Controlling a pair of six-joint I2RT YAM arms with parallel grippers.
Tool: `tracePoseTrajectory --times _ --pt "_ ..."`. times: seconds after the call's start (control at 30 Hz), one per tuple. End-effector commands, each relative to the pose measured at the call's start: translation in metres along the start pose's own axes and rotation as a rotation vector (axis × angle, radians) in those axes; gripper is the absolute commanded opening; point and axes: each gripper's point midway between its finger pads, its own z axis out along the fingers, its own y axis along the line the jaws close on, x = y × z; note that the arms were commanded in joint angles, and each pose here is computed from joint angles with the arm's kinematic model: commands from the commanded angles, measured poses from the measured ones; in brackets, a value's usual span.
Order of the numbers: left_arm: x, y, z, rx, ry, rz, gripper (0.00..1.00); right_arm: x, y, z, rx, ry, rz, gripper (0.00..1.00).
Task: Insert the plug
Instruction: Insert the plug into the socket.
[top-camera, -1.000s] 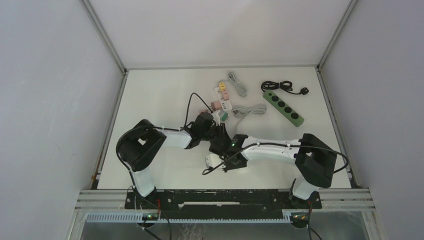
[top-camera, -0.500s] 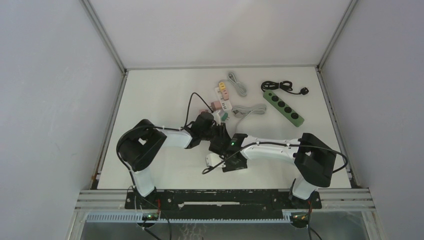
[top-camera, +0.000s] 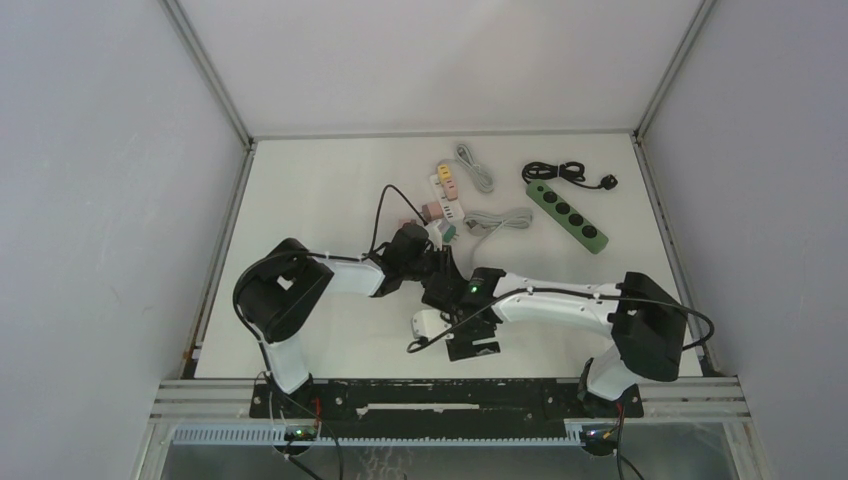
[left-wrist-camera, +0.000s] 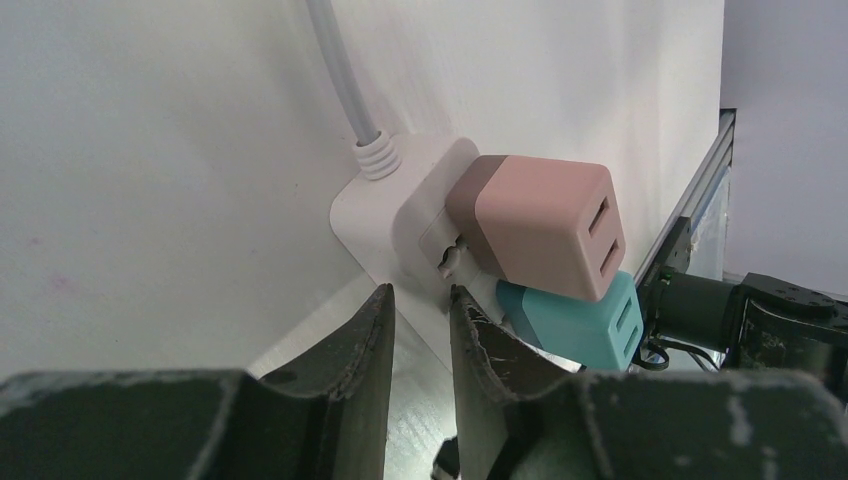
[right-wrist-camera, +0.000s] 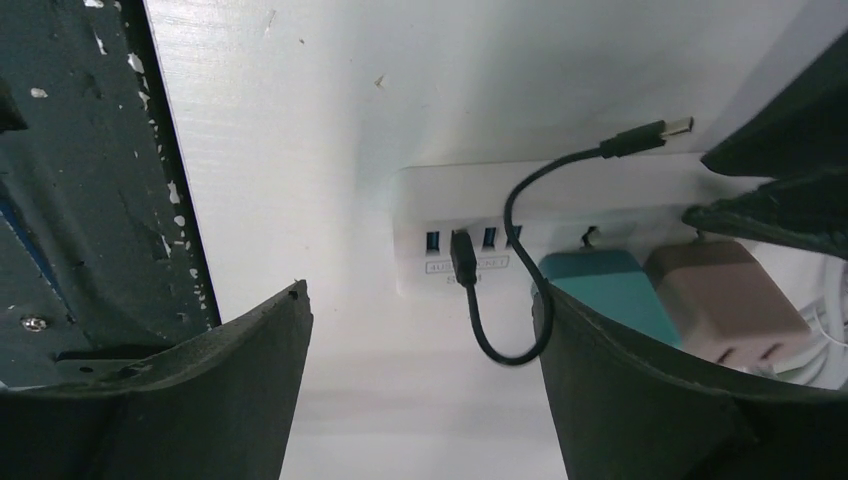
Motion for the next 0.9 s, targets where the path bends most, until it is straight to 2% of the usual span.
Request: tracePoseTrajectory --times 0.0,0.13,0.4,0.7,0.87 --pt "-0.019 -0.021 0.000 0.046 -0.038 0.029 0.31 -0.010 -0.009 -0.025 0.054 -0.098 0.034 0.86" --pt "-0.020 -0.021 0.000 0.046 -0.039 0.029 0.31 -0.010 -0.013 -0.032 0.061 -0.135 0.060 0.84" --pt "-0.020 -0.022 -0.001 0.048 -0.039 0.034 0.31 -0.011 -0.015 -0.025 0.026 -0.188 0.102 0.70" --pt "-0.020 -0.023 -0.002 0.048 -0.039 0.036 0.31 -0.013 -0.017 -0.008 -0.005 -0.212 0.127 0.58" --pt "-0.020 -0.022 -0.002 0.045 -0.037 0.037 0.31 -0.012 -0.018 0.000 -0.015 -0.216 0.129 0.48"
